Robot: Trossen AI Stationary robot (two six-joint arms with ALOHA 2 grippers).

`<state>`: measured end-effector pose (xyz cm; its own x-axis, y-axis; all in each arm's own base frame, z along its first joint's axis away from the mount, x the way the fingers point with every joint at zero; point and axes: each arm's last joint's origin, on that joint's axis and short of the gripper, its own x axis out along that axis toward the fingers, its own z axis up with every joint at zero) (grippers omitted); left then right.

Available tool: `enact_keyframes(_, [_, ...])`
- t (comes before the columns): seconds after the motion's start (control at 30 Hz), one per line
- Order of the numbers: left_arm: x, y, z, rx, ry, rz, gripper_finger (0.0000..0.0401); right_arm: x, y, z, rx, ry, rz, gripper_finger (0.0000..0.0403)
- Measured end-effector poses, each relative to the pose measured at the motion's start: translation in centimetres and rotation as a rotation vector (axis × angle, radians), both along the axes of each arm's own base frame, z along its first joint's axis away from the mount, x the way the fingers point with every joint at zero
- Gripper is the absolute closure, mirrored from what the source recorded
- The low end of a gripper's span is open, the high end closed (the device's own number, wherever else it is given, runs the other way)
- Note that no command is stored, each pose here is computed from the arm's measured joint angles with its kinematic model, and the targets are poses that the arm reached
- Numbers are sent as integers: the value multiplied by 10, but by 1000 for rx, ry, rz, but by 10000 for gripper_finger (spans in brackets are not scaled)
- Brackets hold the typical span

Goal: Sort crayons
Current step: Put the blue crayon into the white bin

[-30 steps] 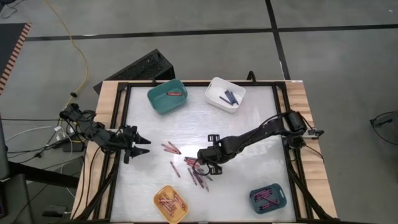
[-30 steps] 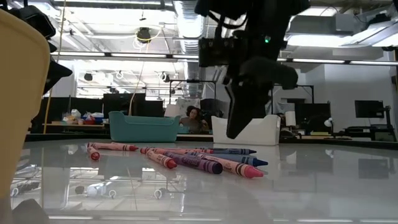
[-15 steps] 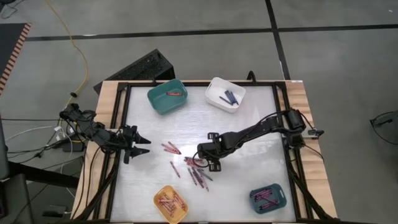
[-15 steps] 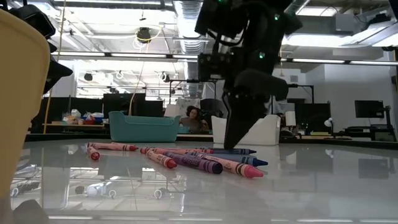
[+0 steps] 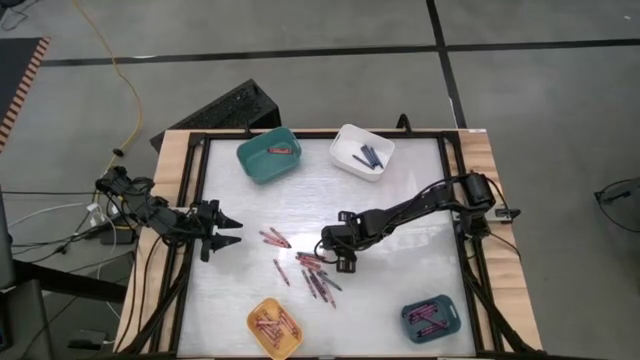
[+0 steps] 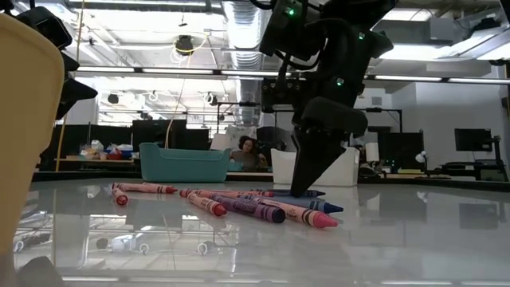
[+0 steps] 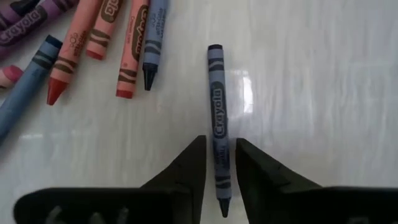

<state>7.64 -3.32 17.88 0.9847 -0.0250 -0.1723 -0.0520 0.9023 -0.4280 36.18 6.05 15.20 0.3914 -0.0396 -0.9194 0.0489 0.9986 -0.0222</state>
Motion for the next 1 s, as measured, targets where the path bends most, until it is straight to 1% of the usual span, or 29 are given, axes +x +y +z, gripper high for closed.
enact_keyframes(0.13, [0, 0, 0, 0, 0, 0, 173, -1, 0, -1, 8, 5, -24, 324])
enact_keyframes(0.33, [0, 0, 0, 2, 0, -1, 173, -1, -1, -2, -17, -1, -107, 389])
enact_keyframes(0.37, [0, 0, 0, 2, 0, 0, 173, -1, -1, -2, -13, -4, -115, 394])
enact_keyframes(0.47, [0, 0, 0, 2, 0, 0, 173, 1, 0, -1, 4, -33, -138, 394])
enact_keyframes(0.67, [0, 0, 0, 1, 0, 1, 173, 0, 2, 13, 13, -101, -152, 400])
enact_keyframes(0.87, [0, 0, 0, -2, 1, 2, 173, -3, -6, 41, 23, -191, -176, 400])
enact_keyframes(1.0, [0, 0, 0, 3, 0, 1, 173, -8, -20, 61, -10, -254, -233, 400])
